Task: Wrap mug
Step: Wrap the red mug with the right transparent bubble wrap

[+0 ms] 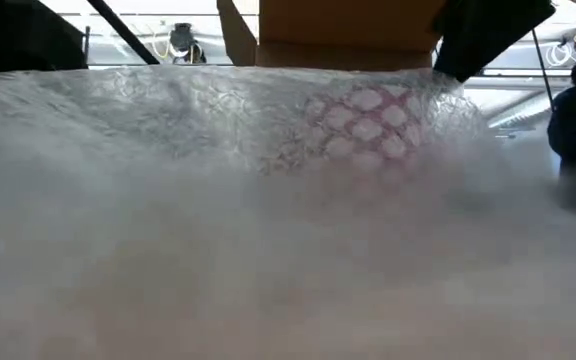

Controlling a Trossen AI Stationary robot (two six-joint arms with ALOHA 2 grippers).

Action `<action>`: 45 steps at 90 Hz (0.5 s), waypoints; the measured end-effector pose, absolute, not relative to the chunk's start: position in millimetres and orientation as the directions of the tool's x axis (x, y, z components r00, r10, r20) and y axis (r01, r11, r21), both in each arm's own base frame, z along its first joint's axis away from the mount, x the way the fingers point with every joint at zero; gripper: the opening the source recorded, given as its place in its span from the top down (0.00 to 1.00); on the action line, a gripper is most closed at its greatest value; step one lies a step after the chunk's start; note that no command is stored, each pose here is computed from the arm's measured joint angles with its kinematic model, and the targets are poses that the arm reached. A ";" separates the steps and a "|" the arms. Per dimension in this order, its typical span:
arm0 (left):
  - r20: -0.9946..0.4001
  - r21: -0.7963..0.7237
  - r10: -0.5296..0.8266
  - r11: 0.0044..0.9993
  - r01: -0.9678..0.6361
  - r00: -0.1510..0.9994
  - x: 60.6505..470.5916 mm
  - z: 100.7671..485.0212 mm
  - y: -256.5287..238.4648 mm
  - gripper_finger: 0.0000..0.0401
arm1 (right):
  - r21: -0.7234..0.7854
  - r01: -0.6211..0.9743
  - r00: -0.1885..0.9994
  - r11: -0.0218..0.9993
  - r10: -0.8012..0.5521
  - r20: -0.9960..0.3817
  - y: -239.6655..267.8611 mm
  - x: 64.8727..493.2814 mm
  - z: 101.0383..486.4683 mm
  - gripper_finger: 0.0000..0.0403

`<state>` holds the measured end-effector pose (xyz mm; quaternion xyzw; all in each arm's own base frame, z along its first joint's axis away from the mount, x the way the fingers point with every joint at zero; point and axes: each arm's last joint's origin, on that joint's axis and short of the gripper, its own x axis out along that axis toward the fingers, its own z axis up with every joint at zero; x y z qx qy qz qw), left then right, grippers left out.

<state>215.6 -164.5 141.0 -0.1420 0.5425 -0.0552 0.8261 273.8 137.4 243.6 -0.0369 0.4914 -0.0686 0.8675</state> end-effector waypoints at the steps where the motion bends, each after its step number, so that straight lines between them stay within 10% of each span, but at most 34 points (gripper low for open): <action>1: -0.881 -0.294 -0.245 0.954 -0.063 0.406 215.6 141.0 -164.5 0.62 | -0.121 0.074 0.509 0.990 -0.142 -0.849 137.1 274.6 242.6 0.62; 45: -0.880 -0.287 -0.235 0.956 -0.066 0.414 215.9 141.2 -164.0 0.62 | 0.044 -0.025 0.540 0.999 0.051 -0.840 122.3 288.3 206.4 0.62</action>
